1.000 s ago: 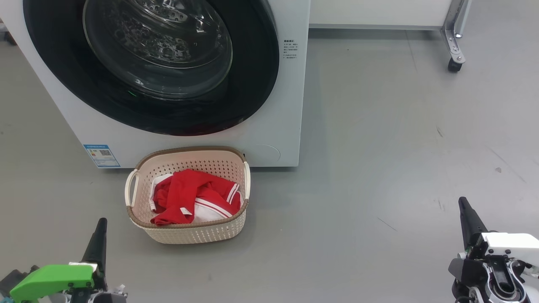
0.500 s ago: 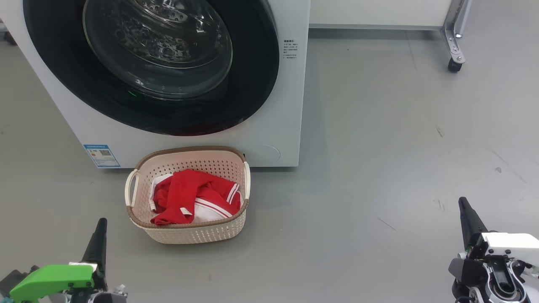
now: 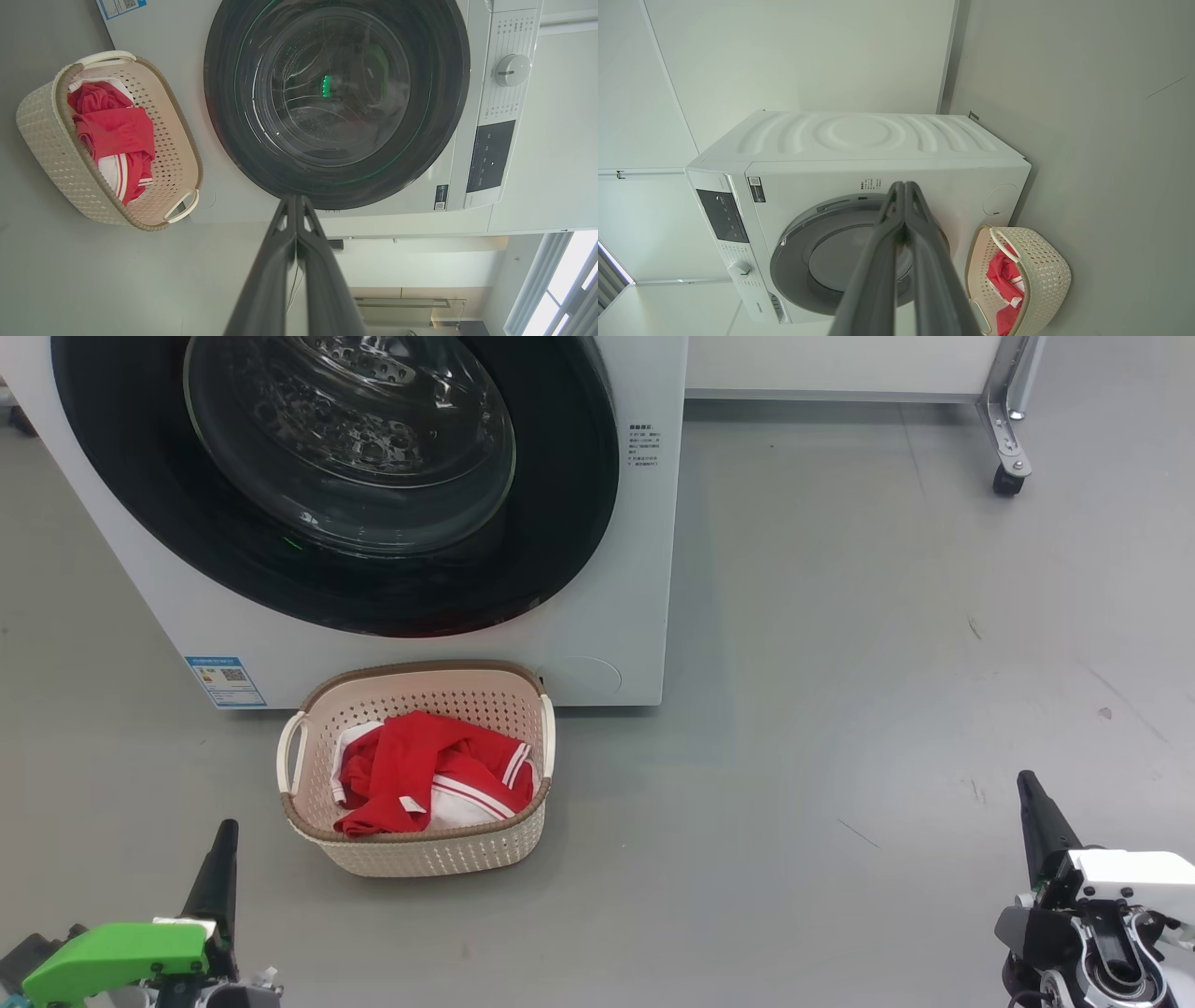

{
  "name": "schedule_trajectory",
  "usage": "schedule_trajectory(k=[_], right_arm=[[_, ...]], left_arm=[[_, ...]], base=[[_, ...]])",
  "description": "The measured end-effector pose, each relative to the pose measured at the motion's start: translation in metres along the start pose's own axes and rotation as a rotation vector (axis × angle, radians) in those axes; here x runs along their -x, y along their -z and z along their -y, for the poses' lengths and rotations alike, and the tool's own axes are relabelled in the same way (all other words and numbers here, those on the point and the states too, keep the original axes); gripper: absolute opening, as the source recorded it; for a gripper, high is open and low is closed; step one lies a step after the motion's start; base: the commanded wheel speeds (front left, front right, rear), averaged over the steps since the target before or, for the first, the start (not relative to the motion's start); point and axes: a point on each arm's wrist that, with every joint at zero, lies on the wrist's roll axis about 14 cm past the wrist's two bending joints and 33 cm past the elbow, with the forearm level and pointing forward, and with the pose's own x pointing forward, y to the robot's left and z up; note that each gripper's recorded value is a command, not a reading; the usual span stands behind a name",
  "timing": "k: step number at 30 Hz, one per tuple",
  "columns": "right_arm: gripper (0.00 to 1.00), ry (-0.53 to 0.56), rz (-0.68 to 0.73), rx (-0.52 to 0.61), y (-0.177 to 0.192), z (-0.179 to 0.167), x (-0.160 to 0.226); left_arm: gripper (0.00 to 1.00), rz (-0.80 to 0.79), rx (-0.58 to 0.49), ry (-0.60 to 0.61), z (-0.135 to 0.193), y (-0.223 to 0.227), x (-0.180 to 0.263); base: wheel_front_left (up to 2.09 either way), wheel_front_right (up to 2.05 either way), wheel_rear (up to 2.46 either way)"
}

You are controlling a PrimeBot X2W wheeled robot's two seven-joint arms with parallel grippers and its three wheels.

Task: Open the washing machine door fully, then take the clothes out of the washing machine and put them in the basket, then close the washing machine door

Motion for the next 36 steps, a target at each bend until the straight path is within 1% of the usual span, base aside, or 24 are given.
schedule_trajectory(k=[36], right_arm=[[0.00, -0.002, 0.003, -0.001, -0.0010, -0.0008, -0.0004]], left_arm=[[0.00, 0.004, 0.002, 0.002, 0.0006, -0.0010, -0.0002]], base=[[0.00, 0.00, 0.00]])
